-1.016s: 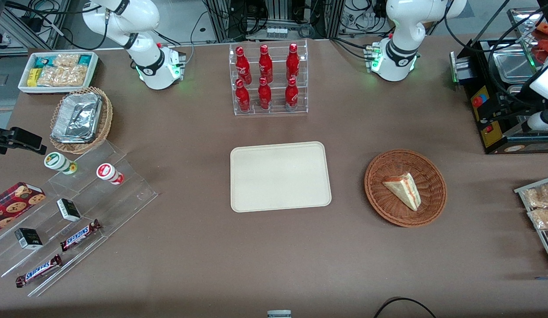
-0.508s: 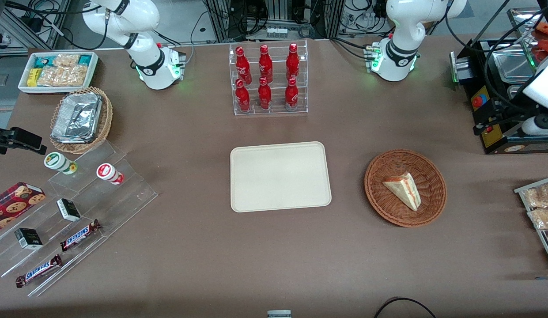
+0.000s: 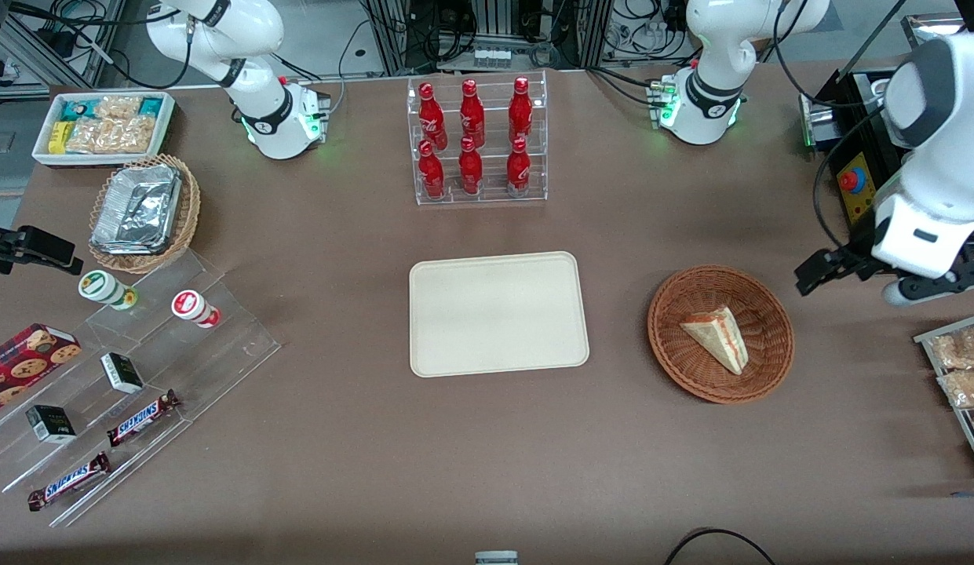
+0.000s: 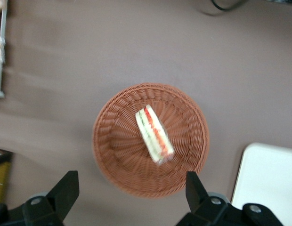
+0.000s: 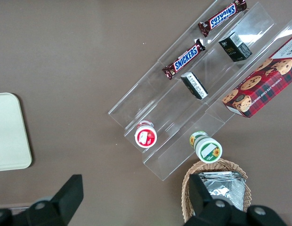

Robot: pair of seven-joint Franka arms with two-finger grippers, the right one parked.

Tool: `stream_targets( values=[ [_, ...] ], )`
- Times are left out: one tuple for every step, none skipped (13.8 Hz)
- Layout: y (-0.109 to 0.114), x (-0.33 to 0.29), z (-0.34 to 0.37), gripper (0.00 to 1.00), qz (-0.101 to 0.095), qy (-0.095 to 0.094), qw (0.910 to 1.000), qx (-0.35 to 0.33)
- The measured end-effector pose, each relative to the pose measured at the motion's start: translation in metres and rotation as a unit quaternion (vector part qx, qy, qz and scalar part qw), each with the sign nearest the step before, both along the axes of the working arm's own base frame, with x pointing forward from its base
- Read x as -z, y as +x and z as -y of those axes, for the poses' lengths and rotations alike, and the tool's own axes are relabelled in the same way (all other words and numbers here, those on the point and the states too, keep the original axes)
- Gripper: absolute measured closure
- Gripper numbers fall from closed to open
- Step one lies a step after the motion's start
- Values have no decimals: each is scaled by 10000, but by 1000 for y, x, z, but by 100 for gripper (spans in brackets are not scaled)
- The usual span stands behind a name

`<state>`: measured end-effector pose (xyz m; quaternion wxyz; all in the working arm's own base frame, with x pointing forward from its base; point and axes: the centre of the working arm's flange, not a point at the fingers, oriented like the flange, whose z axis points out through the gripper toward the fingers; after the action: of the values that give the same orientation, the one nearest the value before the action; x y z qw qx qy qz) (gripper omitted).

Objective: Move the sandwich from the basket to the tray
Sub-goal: 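Move the open left gripper down over the sandwich in the basket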

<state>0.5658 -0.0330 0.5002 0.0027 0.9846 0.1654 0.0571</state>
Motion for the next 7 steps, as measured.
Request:
stream_targets(
  values=[
    [-4,23,5,0,22,-32,9998,-200],
    [-9,46,9,0,67,-65,9993,-368],
    [-14,65,12,0,139,-107,9983,-561],
    [-18,80,14,0,202,-149,9968,-755],
    [-21,92,19,0,261,-194,9952,-918],
    [-24,104,24,0,308,-236,9939,-1037],
    [-27,116,29,0,334,-272,9927,-1129]
  ],
)
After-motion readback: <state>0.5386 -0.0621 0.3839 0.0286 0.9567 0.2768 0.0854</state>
